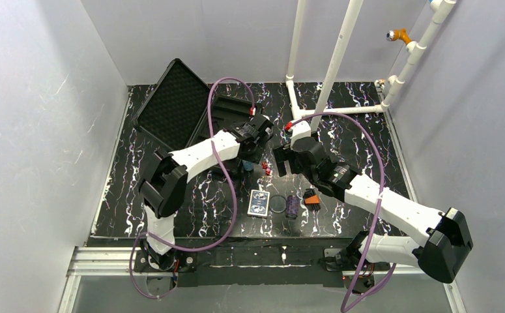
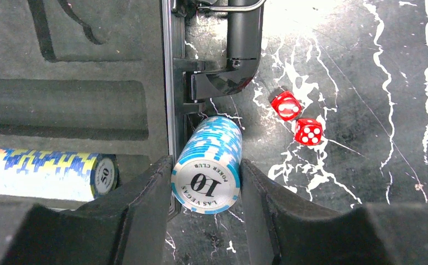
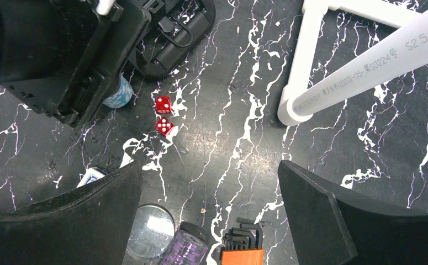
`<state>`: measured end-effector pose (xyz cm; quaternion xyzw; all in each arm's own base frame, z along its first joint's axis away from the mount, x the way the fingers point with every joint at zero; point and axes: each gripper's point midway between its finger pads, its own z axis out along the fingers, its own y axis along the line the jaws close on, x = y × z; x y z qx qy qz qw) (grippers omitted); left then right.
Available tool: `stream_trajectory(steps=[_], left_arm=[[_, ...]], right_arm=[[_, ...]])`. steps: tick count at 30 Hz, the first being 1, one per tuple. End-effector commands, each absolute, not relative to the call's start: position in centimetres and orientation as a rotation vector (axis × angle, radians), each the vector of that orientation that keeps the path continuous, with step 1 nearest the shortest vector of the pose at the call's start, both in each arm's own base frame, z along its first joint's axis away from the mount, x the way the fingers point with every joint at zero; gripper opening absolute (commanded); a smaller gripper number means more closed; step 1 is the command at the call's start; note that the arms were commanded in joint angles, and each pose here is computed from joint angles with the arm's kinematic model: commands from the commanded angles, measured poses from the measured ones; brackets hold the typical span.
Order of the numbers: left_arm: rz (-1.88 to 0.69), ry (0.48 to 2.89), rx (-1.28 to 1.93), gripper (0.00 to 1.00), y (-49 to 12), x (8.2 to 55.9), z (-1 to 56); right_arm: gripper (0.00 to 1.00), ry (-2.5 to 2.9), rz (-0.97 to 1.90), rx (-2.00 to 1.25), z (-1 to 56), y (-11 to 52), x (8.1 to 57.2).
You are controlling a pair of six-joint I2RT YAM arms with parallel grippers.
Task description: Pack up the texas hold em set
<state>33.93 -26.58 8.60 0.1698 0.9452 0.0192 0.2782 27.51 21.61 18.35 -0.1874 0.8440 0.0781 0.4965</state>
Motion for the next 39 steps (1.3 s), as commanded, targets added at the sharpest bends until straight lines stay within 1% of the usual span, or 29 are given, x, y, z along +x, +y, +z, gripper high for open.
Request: stream_trajectory(steps=[1,7,12,16,23,35,36,39], left_arm=[[-0.046,2.442,0.415,0.00,-26.6,33.9,14.7],[-0.072,2.432,0.428,0.00,-26.5,33.4,16.3],[-0.096,2.427,0.431,0.00,-26.0,32.8,17.5],[-0.167,2.427,0.402,0.00,-25.1,32.1,19.0],[-0.326,2.414,0.301,0.00,-22.9,30.8,21.8],[-0.580,2.363,0.240,0.00,-21.2,27.0,26.0],[-0.593,2.359,0.240,0.00,-21.2,26.8,26.2],[-0.627,2.347,0.240,0.00,-21.2,26.2,26.8]], right_arm=[[1.00,1.988,0.187,-0.410,20.7,21.7,28.5],[1.00,1.967,0.143,-0.396,21.6,20.9,28.9],[1.00,1.918,0.183,-0.393,23.3,21.0,29.2],[1.00,1.835,0.340,-0.529,25.0,23.3,28.2],[1.00,1.628,0.652,-0.846,28.2,28.1,24.2],[1.00,1.465,0.829,-1.111,29.1,32.4,22.2],[0.96,1.442,0.845,-1.129,29.2,32.8,22.1],[0.93,1.365,0.888,-1.181,29.6,33.9,21.6]])
